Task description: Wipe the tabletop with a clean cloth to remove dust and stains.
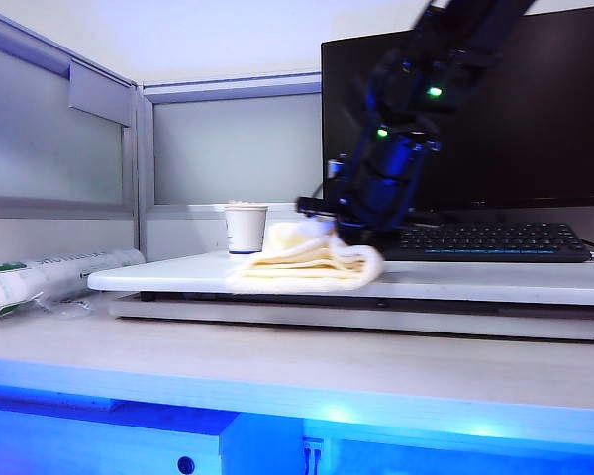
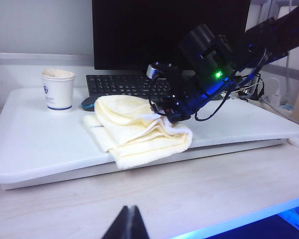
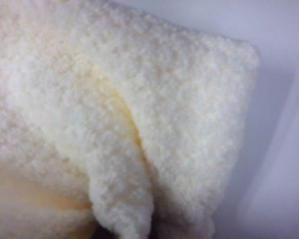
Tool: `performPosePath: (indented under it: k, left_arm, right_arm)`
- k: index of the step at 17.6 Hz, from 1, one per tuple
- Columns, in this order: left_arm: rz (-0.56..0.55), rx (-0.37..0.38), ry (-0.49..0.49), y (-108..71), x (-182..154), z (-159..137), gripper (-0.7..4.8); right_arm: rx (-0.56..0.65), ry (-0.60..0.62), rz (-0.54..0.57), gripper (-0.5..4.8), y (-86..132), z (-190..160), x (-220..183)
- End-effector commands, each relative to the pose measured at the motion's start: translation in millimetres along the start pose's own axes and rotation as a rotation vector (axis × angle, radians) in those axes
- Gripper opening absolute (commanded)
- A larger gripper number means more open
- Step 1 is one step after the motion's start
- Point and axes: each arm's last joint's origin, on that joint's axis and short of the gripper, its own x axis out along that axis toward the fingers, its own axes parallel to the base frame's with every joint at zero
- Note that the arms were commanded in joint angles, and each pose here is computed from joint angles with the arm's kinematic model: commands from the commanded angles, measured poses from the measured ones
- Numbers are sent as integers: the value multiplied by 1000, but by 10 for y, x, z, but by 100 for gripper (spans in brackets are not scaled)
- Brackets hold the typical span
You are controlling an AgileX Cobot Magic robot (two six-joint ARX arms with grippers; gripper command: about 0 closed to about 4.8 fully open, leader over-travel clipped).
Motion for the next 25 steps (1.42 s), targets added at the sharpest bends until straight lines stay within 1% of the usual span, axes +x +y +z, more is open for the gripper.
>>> performPosePath:
  k: [1, 2, 3, 4, 5, 6, 9, 10, 11, 12, 15, 17, 18, 20, 21, 23, 24, 25]
  left_arm:
    - [-7, 5, -11, -4, 0, 17, -5]
    - [-6, 5, -11, -4, 0, 17, -5]
    - [-6, 5, -11, -4, 0, 17, -5]
    - [-6, 5, -12, -3, 0, 17, -5]
    - [-6, 5, -11, -3, 0, 16, -5]
    - [-6, 5, -12, -4, 0, 17, -5]
    - [-6, 6, -12, -3, 0, 17, -6]
    - [-6, 5, -12, -3, 0, 17, -5]
    - [-6, 5, -11, -3, 0, 16, -5]
    - [-6, 5, -11, -3, 0, 16, -5]
    - [-6, 5, -10, -3, 0, 15, -5]
    - [-6, 5, -11, -3, 0, 15, -5]
    - [-6, 5, -11, -3, 0, 15, -5]
    - [-6, 5, -11, -3, 0, 15, -5]
    - [-5, 5, -11, -3, 0, 15, -5]
    - [-6, 5, -11, -3, 0, 15, -6]
    - [-6, 5, -11, -3, 0, 15, -5]
    - [-6, 5, -11, -3, 0, 15, -5]
  right_arm:
    - [51, 271, -41, -5, -187, -329, 112]
    - [65, 323, -73, -5, -331, -368, 107]
    - [72, 374, -106, -5, -520, -402, 85]
    - [89, 400, -130, -5, -687, -437, 53]
    - [102, 407, -144, -5, -794, -461, 14]
    - [129, 404, -166, -5, -964, -499, -73]
    - [176, 357, -243, -5, -1359, -623, -382]
    - [202, 345, -282, -5, -1556, -697, -557]
    - [216, 343, -300, -5, -1687, -750, -668]
    - [242, 340, -331, -5, -1882, -830, -837]
    - [298, 329, -392, -5, -2228, -948, -1134]
    - [286, 321, -395, -5, -2256, -940, -1167]
    - [271, 314, -387, -5, -2208, -925, -1142]
    - [211, 270, -354, -5, -2006, -855, -1036]
    - [172, 234, -324, -5, -1840, -805, -956]
    - [152, 190, -276, -5, -1581, -739, -798]
    - [128, 188, -234, -5, -1367, -695, -651]
    - [115, 199, -205, -5, -1212, -663, -527]
